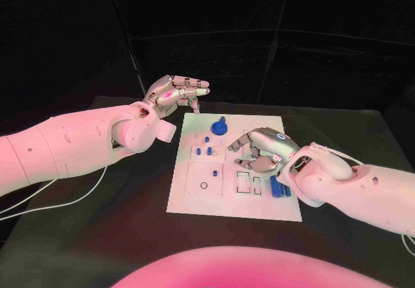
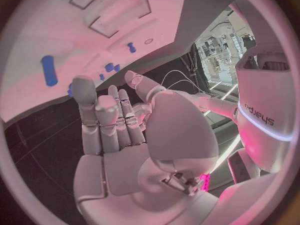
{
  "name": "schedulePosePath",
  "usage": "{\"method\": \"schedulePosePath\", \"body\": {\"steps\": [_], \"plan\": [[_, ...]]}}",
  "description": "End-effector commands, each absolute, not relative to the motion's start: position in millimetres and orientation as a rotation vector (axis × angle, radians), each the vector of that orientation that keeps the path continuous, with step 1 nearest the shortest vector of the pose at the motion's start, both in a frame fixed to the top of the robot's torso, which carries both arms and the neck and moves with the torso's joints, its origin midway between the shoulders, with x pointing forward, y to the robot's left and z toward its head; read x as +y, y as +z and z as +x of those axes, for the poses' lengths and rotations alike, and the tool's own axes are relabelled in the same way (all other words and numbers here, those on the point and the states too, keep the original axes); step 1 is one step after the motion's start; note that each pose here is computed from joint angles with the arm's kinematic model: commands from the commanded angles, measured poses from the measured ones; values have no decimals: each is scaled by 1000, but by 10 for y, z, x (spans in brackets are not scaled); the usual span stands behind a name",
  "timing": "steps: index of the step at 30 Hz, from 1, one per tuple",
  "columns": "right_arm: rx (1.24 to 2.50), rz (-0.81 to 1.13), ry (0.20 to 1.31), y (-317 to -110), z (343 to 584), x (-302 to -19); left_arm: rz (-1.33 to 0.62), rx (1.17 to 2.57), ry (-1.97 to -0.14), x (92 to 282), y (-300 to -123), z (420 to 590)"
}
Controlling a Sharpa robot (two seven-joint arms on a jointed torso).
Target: Assemble the parts on the task board
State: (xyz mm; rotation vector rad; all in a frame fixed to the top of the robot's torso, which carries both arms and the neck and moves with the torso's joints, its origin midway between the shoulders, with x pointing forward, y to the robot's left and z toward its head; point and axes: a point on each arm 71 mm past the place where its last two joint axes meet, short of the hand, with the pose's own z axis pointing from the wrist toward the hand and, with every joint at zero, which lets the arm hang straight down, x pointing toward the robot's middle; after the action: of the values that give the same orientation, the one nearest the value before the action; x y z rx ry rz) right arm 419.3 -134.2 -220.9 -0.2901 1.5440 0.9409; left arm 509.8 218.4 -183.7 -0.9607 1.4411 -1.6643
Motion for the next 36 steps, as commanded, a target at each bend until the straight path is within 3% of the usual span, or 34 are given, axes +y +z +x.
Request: {"method": "schedulePosePath", "body": {"steps": [1,7,18,36], "plan": [[1571,-269,878,-2122,4313,-1496,-955,1441,-1680,2179,-1824,5097],[1602,-286,764,-2046,4476,-1742,-956,1439,-1677,2186,-1826,5102],[1704,-343,645,-2127,4592,-1836,-955,1444,-1680,2170,-1836,5099],[1783,-397,607,-2212,4630,-1775,-954,1445,-1680,2170,-1840,5103]]}}
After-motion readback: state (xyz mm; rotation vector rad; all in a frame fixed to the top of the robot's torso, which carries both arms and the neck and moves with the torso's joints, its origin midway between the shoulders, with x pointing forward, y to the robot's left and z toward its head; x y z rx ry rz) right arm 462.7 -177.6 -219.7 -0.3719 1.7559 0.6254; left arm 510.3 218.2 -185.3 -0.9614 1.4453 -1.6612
